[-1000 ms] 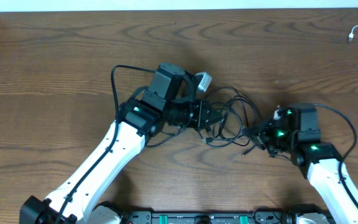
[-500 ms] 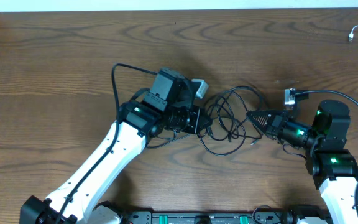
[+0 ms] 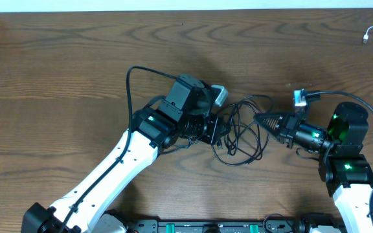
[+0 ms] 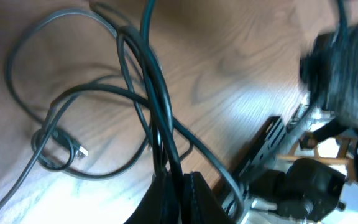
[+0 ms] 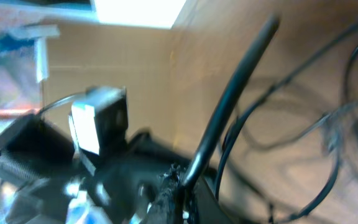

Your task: Untangle cables

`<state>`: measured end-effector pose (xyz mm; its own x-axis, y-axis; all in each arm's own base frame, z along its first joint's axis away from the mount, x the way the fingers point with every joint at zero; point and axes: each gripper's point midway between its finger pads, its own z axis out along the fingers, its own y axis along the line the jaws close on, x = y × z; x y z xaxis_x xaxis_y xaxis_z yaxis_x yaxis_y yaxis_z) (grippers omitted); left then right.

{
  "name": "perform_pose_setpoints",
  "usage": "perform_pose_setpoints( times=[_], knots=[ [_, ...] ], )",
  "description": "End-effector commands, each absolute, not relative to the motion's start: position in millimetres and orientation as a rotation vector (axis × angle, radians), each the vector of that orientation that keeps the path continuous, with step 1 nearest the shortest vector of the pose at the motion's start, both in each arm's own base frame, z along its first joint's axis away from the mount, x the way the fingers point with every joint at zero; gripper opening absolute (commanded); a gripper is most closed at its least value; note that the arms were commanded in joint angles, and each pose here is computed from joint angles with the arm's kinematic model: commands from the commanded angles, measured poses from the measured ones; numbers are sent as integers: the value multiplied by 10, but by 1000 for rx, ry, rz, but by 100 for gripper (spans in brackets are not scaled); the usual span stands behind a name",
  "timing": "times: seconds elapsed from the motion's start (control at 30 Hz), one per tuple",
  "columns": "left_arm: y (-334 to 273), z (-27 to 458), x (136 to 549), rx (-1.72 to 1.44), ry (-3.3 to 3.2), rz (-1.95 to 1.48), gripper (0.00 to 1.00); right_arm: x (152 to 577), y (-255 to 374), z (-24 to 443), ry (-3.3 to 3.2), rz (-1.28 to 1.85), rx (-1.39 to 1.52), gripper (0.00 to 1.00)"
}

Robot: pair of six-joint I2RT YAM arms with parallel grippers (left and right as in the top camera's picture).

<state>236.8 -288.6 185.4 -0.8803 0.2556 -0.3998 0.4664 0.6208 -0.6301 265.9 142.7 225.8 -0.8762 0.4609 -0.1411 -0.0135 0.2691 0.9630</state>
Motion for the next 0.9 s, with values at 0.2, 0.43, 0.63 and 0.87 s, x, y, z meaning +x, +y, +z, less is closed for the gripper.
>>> perform_pose_setpoints(
  times=[0.2,0.43,0.63,0.87],
  knots=[
    [-2372,1472,2374,574,2740,-664,8,3073,750,1795,2155,947,555,2],
    [-2620,1639,2393,630,2642,-850,8,2927,547,1454,2286,716,563,2],
    [-2908,1902,2326,845,2440,-1071,8,2806,575,1341,2361,697,510,27],
    [-2915,1914,2341,886,2406,-1057,8,2642,902,1413,2402,952,421,52]
  ],
)
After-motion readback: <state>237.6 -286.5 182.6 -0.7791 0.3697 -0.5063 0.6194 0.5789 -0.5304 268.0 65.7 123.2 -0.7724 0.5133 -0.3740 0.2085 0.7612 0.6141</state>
